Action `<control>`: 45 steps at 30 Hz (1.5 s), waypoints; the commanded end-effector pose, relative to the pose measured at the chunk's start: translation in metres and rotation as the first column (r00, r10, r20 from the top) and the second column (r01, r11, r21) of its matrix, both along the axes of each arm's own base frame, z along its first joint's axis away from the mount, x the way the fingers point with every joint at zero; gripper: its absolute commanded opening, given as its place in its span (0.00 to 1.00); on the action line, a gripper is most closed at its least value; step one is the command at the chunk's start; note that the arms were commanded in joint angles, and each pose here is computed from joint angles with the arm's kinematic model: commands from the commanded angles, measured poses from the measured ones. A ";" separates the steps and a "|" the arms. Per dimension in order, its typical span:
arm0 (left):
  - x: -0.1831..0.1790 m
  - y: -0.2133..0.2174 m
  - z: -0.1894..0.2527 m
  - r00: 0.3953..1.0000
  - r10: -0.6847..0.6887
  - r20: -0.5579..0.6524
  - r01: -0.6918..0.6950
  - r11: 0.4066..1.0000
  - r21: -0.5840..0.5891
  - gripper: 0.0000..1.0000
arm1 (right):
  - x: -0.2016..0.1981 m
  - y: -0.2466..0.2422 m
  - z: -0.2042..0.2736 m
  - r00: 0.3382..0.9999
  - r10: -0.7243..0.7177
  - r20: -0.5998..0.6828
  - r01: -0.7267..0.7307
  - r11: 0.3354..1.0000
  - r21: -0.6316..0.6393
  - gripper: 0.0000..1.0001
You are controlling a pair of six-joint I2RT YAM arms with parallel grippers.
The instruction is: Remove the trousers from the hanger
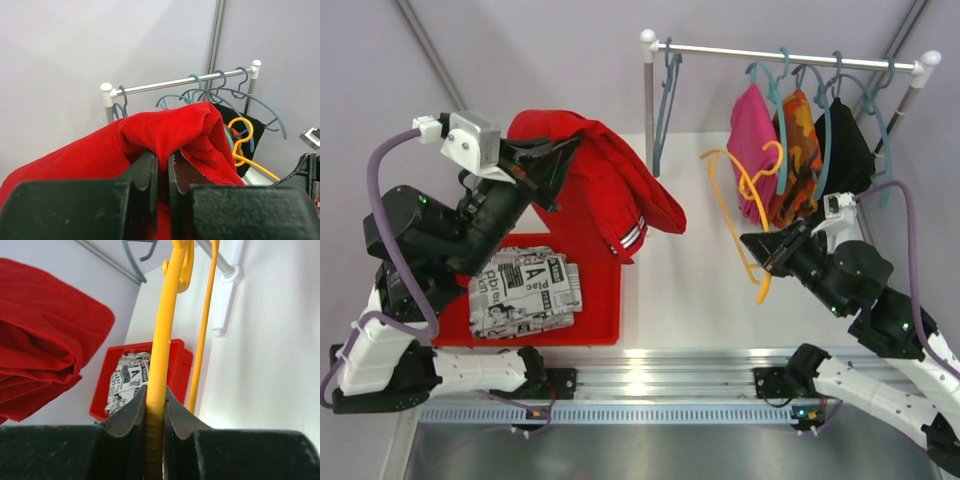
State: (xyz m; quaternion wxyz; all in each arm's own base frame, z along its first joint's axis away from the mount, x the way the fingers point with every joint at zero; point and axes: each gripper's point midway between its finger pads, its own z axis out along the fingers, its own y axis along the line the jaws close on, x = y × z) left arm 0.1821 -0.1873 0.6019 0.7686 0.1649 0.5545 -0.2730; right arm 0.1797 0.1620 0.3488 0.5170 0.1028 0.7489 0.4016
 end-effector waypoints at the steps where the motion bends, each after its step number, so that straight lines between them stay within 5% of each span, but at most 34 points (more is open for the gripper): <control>1: -0.015 0.041 0.053 0.995 0.036 0.088 -0.019 0.982 -0.187 0.00 | 0.005 -0.019 0.002 0.996 -0.086 -0.010 0.085 0.994 -0.063 0.00; 17: -0.020 0.148 -0.040 0.937 0.308 -0.162 -0.308 0.951 0.029 0.00 | 0.009 -0.046 -0.045 0.972 -0.224 -0.075 0.210 0.965 -0.158 0.00; 28: -0.017 0.203 -0.098 0.784 0.577 -0.229 -0.522 0.812 0.261 0.00 | 0.013 -0.040 -0.069 0.962 -0.239 -0.130 0.214 0.960 -0.180 0.00; 45: -0.035 0.223 -0.144 0.778 0.541 -0.318 -0.475 0.839 0.264 0.00 | 0.014 -0.040 -0.104 0.945 -0.266 -0.190 0.222 0.949 -0.224 0.00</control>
